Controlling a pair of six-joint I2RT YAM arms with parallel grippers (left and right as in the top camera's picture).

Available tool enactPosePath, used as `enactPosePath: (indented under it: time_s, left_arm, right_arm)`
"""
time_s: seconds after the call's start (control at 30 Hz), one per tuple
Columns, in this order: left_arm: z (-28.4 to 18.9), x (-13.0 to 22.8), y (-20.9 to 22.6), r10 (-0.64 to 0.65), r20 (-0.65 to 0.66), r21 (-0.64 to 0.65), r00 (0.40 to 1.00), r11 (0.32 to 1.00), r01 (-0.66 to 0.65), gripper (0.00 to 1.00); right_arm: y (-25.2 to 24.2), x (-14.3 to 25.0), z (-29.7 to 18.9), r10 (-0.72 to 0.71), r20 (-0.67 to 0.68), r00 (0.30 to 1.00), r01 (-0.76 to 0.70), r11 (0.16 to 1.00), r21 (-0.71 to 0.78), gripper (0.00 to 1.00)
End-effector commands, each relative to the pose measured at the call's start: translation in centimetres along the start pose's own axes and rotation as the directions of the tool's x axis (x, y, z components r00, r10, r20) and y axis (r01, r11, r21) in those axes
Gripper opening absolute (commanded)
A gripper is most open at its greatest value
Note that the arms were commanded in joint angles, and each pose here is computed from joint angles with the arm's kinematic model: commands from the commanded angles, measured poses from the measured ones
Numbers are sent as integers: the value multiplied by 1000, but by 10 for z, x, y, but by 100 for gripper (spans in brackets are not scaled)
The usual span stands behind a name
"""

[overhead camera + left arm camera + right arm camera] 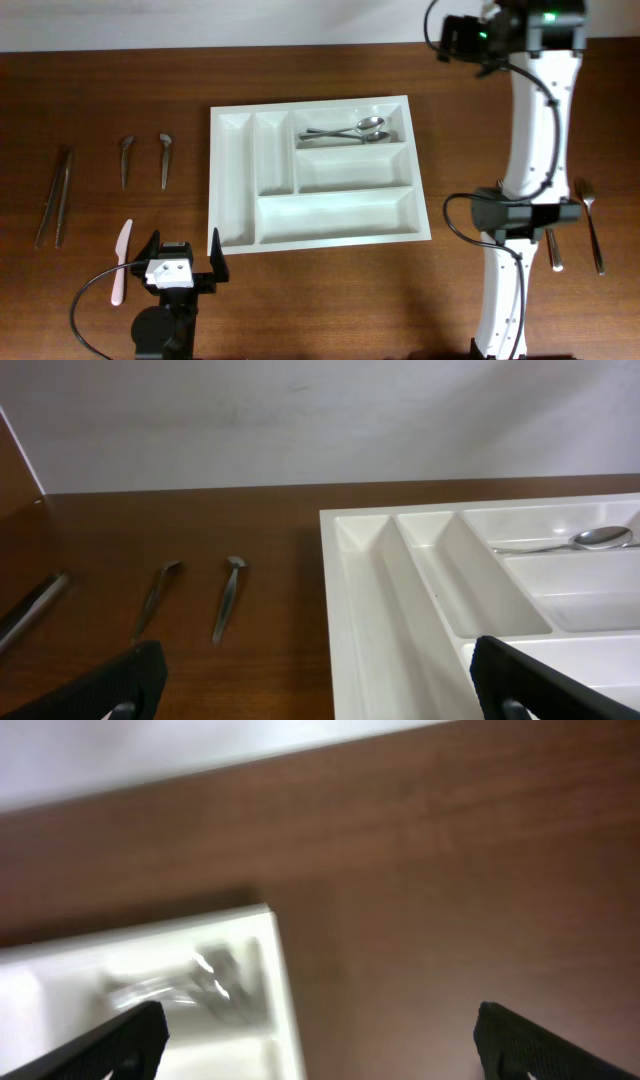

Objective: Pack container
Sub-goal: 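Move the right gripper down to the left fork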

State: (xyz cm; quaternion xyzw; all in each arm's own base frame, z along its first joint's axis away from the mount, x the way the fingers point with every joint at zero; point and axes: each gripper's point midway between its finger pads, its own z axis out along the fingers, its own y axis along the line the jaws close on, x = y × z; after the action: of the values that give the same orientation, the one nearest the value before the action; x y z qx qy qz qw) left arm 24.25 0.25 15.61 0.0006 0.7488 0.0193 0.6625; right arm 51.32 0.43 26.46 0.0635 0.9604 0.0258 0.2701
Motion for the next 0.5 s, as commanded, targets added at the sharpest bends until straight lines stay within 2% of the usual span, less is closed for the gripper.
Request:
enactPosePath:
  time_s: [0.0,0.17,0.27,0.33,0.47]
  left_arm:
    - [0,1,0,15,2,-1,1000,1000,-15,99]
    - [0,1,0,15,2,-1,1000,1000,-15,99]
    - [0,1,0,15,2,-1,1000,1000,-15,99]
    - [0,1,0,15,2,-1,1000,1000,-15,99]
    - [0,1,0,15,1,-1,1000,1000,-15,99]
  right_arm:
    - [-23,-6,-47,-169,69,983,169,986,0,99]
    - [-32,-11,-84,-179,139,974,179,984,7,99]
    - [-35,-5,-107,-256,145,956,255,967,31,99]
    - [-41,6,-115,-289,101,952,284,957,62,99]
    - [-61,47,-114,-280,-69,958,286,951,116,99]
